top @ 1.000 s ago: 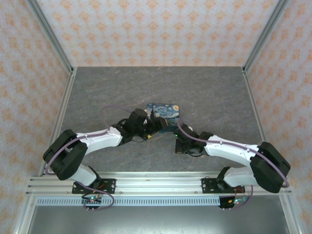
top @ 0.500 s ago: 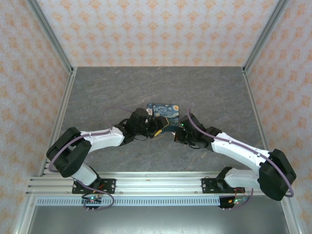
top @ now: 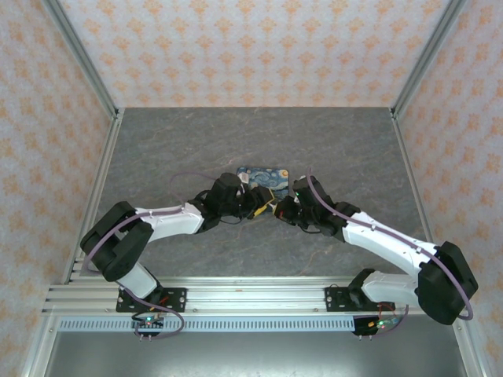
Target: Unlock the padlock with the key
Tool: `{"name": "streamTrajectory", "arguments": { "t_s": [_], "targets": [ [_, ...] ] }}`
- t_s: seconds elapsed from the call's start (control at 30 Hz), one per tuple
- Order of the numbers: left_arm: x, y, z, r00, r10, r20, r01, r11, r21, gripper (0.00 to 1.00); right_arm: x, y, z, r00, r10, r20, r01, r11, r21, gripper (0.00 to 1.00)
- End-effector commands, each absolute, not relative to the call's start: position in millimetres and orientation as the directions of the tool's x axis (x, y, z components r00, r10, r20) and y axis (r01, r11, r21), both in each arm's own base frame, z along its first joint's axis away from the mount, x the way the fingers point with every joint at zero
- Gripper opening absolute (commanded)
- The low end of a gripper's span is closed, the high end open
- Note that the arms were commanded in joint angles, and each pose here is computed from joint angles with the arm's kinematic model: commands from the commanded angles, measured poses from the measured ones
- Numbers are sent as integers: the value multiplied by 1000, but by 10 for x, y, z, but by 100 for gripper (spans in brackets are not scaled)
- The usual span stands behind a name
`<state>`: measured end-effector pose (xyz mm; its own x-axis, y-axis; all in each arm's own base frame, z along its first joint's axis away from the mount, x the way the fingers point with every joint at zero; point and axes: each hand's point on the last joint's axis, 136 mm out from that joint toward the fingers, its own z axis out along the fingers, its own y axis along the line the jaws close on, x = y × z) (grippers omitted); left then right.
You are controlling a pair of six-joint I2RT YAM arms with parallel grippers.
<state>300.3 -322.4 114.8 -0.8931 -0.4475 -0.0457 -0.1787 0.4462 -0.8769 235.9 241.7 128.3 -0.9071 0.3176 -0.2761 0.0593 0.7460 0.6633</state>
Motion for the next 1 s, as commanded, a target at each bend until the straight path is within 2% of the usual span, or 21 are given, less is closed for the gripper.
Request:
{"name": "streamTrajectory", "arguments": {
  "t_s": [0.0,0.43,0.63,0.97],
  "targets": [
    [3059,-3347,1337,-895,-442,-65,-134,405,-905,51,2434,2490,1469,-894,350,-279,49,697,716,0],
    [3082,-3363,1347,-892,-447,-69,-133,404,-905,39,2413,2488,1425,-897,354,-264,59,689,722,0],
    [3088,-3352,1333,-889,-453,-70,-137,409,-902,31,2389,2471,1388,-899,353,-259,65,692,719,0],
    [3088,-3345,1317,-887,-457,-70,-144,416,-898,26,2371,2453,1357,-899,356,-256,70,693,718,0]
  ]
}}
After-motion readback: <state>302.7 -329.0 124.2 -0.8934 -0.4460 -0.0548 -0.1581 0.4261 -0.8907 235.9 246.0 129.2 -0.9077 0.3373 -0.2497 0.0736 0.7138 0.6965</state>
